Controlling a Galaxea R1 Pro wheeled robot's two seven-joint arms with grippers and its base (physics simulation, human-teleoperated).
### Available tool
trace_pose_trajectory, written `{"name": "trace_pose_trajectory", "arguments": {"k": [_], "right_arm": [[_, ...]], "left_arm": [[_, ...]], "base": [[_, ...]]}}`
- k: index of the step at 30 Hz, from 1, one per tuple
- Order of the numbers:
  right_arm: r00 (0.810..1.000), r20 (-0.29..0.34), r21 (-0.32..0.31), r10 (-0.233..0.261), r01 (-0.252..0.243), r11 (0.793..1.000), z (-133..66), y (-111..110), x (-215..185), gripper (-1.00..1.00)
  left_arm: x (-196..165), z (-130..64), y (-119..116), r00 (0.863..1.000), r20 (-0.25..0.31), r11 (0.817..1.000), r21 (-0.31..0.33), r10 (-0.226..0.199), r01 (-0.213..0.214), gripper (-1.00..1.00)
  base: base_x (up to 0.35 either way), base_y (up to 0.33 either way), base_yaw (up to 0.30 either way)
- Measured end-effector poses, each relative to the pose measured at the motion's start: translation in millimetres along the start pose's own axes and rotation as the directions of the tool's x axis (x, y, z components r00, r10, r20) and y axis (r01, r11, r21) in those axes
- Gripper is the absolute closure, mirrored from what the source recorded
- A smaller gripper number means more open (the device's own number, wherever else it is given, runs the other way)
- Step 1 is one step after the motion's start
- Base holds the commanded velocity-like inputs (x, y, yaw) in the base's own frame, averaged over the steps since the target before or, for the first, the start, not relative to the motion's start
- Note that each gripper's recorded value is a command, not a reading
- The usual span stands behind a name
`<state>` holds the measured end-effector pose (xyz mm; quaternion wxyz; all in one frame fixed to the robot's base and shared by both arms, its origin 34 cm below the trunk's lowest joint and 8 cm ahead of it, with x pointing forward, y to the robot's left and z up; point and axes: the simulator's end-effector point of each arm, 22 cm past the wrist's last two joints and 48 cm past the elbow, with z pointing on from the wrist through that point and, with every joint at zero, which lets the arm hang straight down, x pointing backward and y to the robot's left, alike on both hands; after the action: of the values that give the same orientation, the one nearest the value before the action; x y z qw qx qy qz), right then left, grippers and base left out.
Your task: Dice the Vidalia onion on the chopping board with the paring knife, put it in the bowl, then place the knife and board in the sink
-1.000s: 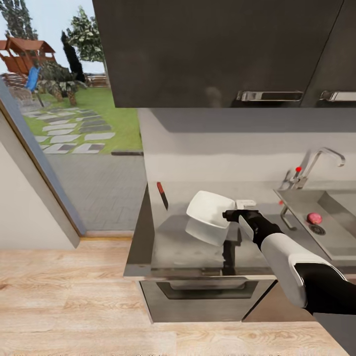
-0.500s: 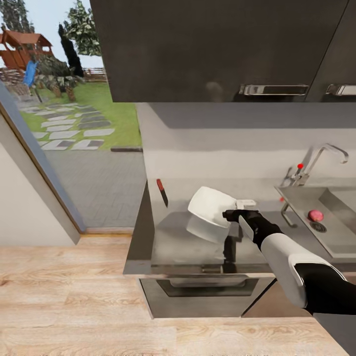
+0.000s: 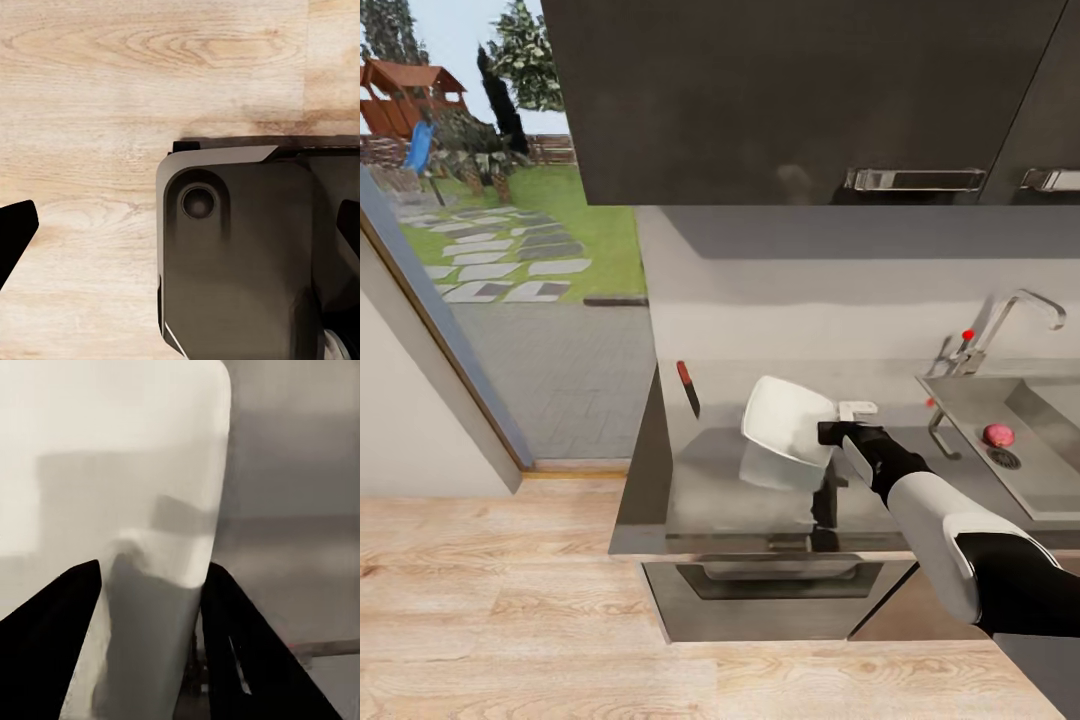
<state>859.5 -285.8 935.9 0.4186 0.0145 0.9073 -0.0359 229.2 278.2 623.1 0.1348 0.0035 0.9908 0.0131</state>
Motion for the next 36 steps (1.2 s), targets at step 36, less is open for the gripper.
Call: {"name": "trace_pose_trajectory", "arguments": {"k": [36], "right_arm": [[0.999,0.033,0.016,0.002,-0.002,1.0,-14.7,-5.9,-22.1,1.0]], "left_arm": [[-6.1,-3.7,0.2,0.997,0.081,1.0,0.0,0.0,0.0,-1.0]], "base": [[-0.023,0.005,0.0]]}}
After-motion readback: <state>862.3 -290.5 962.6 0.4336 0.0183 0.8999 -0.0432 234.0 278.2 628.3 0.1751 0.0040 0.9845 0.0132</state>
